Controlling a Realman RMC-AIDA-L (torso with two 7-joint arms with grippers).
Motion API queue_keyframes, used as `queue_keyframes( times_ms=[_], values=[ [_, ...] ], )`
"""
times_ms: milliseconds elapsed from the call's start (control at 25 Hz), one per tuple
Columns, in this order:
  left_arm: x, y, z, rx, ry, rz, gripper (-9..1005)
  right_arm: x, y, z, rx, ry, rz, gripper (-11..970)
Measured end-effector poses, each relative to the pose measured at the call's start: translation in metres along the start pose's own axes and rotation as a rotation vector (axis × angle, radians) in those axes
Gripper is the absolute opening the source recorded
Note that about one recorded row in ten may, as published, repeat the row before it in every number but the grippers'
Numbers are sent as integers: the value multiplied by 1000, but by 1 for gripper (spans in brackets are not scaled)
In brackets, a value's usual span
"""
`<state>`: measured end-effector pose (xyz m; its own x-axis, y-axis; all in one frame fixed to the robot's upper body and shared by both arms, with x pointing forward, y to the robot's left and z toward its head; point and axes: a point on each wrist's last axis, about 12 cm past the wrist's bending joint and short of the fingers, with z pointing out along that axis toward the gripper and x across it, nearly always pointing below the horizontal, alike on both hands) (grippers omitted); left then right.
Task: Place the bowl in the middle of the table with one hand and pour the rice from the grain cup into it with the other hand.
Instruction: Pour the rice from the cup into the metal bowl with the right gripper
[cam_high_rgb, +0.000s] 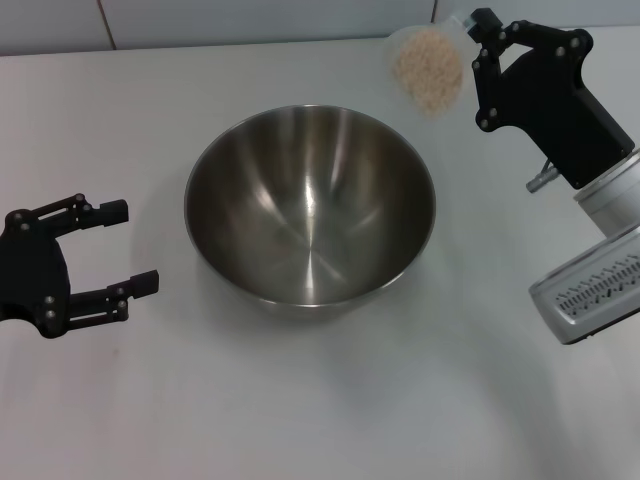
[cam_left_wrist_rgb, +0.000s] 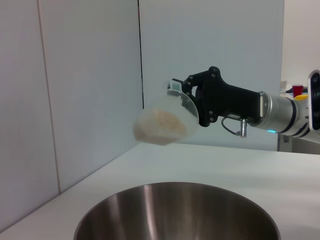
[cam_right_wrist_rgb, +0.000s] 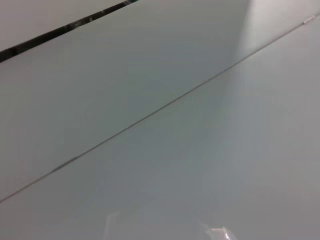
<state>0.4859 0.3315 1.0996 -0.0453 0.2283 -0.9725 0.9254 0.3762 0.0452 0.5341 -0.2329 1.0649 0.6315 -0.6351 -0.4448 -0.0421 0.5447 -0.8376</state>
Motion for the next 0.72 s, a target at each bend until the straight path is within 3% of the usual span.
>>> queue_keyframes(
  times_ms=[720],
  values=[
    [-2, 2, 2, -18, -19, 2, 748, -14, 6, 4, -6, -93, -364, 5]
  ],
)
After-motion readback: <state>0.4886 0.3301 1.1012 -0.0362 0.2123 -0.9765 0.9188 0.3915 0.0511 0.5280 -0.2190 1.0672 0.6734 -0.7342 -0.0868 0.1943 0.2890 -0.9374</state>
